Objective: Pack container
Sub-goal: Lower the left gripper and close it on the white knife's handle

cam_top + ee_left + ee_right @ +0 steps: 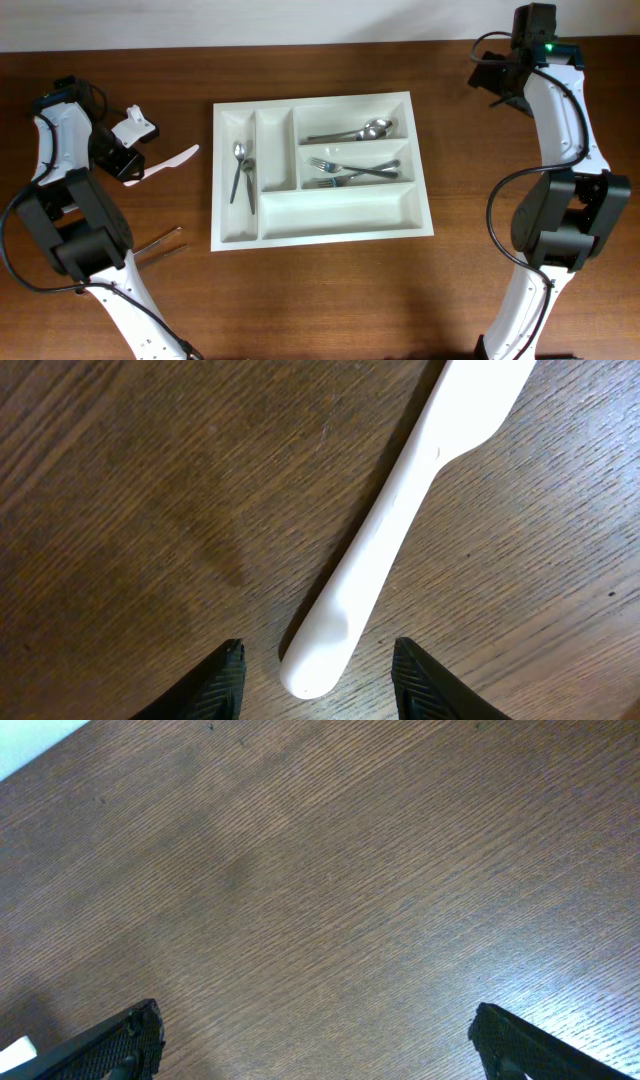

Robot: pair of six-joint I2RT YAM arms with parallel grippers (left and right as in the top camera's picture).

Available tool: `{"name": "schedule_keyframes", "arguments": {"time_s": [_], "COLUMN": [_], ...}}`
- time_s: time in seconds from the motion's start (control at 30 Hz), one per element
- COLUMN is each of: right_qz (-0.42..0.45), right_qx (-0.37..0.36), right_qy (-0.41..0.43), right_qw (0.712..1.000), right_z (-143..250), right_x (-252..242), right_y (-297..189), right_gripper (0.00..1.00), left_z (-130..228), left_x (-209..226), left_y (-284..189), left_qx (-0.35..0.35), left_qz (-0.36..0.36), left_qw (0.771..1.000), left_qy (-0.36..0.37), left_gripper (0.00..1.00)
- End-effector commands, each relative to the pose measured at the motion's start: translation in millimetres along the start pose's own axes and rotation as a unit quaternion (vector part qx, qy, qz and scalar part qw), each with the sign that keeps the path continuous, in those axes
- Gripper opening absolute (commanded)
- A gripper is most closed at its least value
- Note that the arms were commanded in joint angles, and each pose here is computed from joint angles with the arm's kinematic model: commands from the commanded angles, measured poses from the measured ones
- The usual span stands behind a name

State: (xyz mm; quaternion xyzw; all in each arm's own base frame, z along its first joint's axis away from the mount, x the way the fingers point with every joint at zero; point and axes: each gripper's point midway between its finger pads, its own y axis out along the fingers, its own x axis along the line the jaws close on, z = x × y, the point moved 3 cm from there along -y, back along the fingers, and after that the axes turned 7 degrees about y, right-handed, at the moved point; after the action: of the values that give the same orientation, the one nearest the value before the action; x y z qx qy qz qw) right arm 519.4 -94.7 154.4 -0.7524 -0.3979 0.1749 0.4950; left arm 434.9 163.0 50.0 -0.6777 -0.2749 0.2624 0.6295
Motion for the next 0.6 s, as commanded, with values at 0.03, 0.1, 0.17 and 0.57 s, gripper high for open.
{"name": "schedule_keyframes", "arguments": {"time_s": [0.03,0.1,0.17,0.57], "right_qz": [0.000,0.000,0.000,0.000], "right_qx": [-0.002,-0.002,-0.002,-0.002], "right_qy": [0.001,0.001,0.001,0.001], "right_qw": [1.000,1.000,1.000,1.000], "right_z": [-2,-2,-2,-2], "right_x": [1,1,1,1], "right_y": [2,2,2,2], "right_gripper": [0.99,0.99,0.99,0.99], "left_z": [0,0,0,2], "left_x": [-2,-2,-2,-4], "left_y": [-10,-10,-10,1], "left_qx": [-0.010,-0.010,-0.010,-0.005], "left_qz": [-0.004,-0.004,-0.004,0.007], "left_qw": [1.000,1.000,1.000,1.000], "left_qy": [0.011,0.010,0.017,0.022], "left_gripper": [0.50,0.50,0.50,0.50]}}
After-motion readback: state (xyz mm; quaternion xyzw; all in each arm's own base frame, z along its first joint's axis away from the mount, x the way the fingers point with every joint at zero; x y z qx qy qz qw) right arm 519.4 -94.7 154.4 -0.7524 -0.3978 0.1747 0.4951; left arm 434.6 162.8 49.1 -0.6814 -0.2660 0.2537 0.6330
